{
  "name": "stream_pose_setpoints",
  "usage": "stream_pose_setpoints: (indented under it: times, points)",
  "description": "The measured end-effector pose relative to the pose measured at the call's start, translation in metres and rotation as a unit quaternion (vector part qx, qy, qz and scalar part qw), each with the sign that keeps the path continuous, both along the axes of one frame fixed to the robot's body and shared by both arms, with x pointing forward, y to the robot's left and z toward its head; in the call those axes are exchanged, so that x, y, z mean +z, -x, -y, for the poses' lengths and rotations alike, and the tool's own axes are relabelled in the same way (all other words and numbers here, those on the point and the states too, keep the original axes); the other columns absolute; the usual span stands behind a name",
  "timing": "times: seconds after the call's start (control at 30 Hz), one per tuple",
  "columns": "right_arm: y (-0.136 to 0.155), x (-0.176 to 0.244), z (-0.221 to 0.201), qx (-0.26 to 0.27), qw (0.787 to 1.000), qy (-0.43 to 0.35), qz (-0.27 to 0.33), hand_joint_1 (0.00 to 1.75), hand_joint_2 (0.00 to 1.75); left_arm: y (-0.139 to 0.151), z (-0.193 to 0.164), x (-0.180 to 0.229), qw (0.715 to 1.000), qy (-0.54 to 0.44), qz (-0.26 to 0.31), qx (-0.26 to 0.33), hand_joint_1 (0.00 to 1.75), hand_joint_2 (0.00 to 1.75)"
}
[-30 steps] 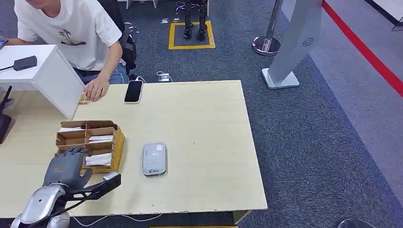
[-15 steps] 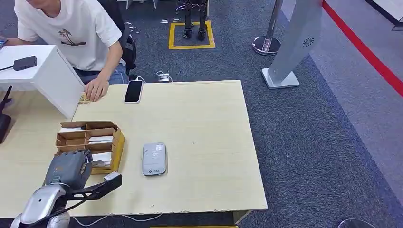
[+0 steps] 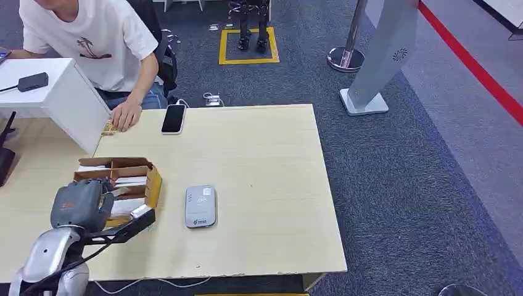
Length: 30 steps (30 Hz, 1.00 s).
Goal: Pass the card to the sensor for recognition and then transmit it.
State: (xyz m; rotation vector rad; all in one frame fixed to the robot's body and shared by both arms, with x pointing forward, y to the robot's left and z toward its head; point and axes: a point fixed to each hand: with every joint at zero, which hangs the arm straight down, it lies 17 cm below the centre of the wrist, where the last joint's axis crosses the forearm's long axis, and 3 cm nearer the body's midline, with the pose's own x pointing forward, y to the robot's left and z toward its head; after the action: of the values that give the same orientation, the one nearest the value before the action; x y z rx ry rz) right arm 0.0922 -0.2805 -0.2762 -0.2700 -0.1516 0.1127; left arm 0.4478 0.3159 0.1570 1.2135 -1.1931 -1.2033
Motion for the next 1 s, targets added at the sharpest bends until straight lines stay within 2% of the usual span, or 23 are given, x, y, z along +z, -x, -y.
stream_pose_setpoints:
  times: [0.3, 0.43, 0.6, 0.83, 1.0]
  points:
    - [-0.002, 0.0, -0.002, 0.026, 1.0, -0.002, 0.001, 0.0, 0.0, -0.025, 0.018, 0.09, 0.991, 0.001, 0.134, 0.004, 1.75, 1.75]
    - [-0.003, 0.0, -0.003, 0.04, 0.999, -0.001, 0.001, 0.0, 0.0, -0.029, 0.014, 0.11, 0.987, 0.002, 0.16, 0.022, 1.75, 1.75]
    - [-0.004, 0.0, -0.004, 0.063, 0.998, 0.0, 0.001, 0.0, 0.0, -0.04, -0.015, 0.11, 0.985, 0.014, 0.153, 0.073, 1.75, 1.75]
    - [-0.011, 0.001, -0.007, 0.092, 0.996, 0.001, -0.003, 0.0, 0.0, -0.062, -0.079, 0.086, 0.979, 0.019, 0.123, 0.163, 1.75, 1.75]
    - [-0.015, 0.002, -0.008, 0.094, 0.996, 0.0, -0.002, 0.0, 0.0, -0.078, -0.102, 0.081, 0.976, 0.018, 0.11, 0.186, 1.75, 1.75]
